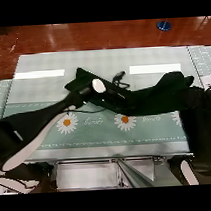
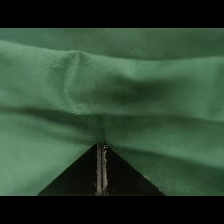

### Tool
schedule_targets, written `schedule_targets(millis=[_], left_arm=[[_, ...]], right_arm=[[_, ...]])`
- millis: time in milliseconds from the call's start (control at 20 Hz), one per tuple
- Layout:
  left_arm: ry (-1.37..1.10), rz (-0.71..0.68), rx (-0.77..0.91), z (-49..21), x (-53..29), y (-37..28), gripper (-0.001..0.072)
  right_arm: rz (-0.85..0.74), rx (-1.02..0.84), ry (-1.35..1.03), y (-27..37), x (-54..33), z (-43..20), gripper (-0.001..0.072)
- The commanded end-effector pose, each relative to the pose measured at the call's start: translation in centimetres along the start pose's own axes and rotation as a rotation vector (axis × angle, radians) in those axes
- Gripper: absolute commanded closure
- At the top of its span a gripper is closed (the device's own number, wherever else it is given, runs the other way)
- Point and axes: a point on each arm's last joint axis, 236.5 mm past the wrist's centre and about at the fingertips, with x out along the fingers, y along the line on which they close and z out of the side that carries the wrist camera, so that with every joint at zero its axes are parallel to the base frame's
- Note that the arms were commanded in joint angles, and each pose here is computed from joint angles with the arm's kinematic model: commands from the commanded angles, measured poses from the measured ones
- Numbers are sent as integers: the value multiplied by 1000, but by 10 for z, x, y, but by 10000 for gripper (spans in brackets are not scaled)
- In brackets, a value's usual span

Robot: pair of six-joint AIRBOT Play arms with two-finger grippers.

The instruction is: Fold the shirts.

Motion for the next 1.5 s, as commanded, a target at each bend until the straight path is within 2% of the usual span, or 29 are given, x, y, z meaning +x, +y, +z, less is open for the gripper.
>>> schedule_targets(millis=[0,100,250,400,550,650,800,950,1150,1350,1400,1450], left_arm=[[153,-34,11,-54,46,-22,682],[198,-55,57,-58,45,-28,682],[146,-89,39,-12,5,-23,682],[28,-108,-10,47,-71,3,682],[-116,-82,49,79,-183,28,682],[-238,-3,88,79,-264,41,682],[-435,251,92,47,-374,75,682],[-634,429,67,2,-443,87,682],[-853,510,66,-29,-476,80,682],[-823,489,19,-39,-453,98,682],[-811,477,-1,-39,-447,105,682],[-806,470,-21,-38,-442,114,682]], right_arm=[[54,-3,-32,16,-6,1,693],[54,-4,-39,16,-6,2,693],[78,-6,-42,21,-5,5,693],[199,-12,-17,45,5,13,693],[274,-50,40,72,39,20,693],[317,-91,78,98,73,22,693],[337,-113,142,127,136,29,693],[333,-93,223,138,210,33,692],[375,-28,324,156,289,23,693],[419,-5,419,185,339,-16,685],[422,-13,440,189,347,-27,583],[426,-26,465,193,352,-39,418]])
